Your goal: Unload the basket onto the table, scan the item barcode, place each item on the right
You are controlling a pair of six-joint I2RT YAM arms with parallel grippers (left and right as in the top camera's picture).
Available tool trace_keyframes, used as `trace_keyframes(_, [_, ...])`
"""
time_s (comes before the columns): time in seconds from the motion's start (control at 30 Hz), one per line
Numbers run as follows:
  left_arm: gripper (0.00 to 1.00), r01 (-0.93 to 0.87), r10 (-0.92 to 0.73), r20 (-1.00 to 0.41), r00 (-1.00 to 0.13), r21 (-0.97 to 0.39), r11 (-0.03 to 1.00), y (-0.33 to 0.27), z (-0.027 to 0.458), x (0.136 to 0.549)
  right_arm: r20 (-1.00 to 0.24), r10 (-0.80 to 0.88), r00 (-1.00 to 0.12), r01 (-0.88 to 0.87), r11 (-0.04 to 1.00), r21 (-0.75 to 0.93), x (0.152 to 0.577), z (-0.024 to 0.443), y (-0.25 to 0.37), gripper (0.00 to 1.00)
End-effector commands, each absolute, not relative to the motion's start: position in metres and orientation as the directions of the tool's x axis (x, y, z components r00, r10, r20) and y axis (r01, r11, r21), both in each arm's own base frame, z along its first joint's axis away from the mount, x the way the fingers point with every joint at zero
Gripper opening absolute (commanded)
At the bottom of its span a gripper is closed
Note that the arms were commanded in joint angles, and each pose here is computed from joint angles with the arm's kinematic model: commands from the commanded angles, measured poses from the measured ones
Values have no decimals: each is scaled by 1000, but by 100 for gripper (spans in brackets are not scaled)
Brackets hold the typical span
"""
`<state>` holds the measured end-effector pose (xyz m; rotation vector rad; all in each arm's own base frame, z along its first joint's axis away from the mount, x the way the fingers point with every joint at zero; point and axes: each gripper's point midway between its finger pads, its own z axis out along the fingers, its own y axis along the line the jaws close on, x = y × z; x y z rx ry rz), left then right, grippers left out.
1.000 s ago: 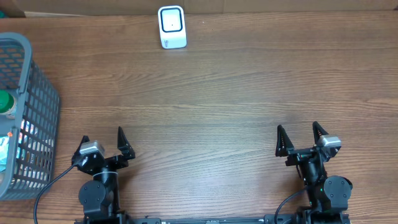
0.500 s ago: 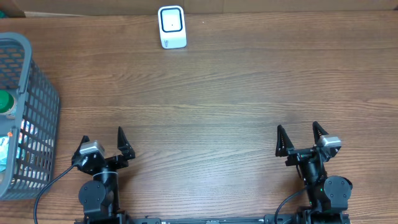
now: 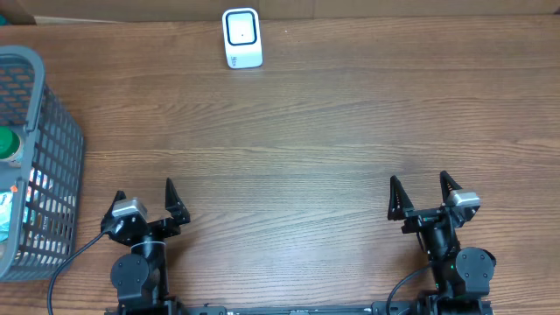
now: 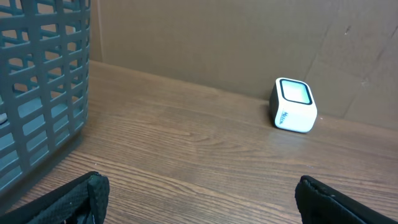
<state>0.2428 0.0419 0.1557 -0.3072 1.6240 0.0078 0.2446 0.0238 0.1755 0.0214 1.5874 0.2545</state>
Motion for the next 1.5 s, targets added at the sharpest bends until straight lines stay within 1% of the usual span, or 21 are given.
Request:
trace_keyframes(0.0, [99,-214,-183,-983,-32,-172,962,44,158,242,-985,172,-33,-146,974,175,245,174,24,100])
trace_keyframes(1.2, [99,-211,-189,-982,-28,-179,961,43,158,242,-985,172,-33,-146,974,175,245,174,24,100])
trace_keyframes(1.47, [100,-201,-184,-983,18,-184,962,43,181,240,-985,172,-33,-146,974,175,245,174,24,100])
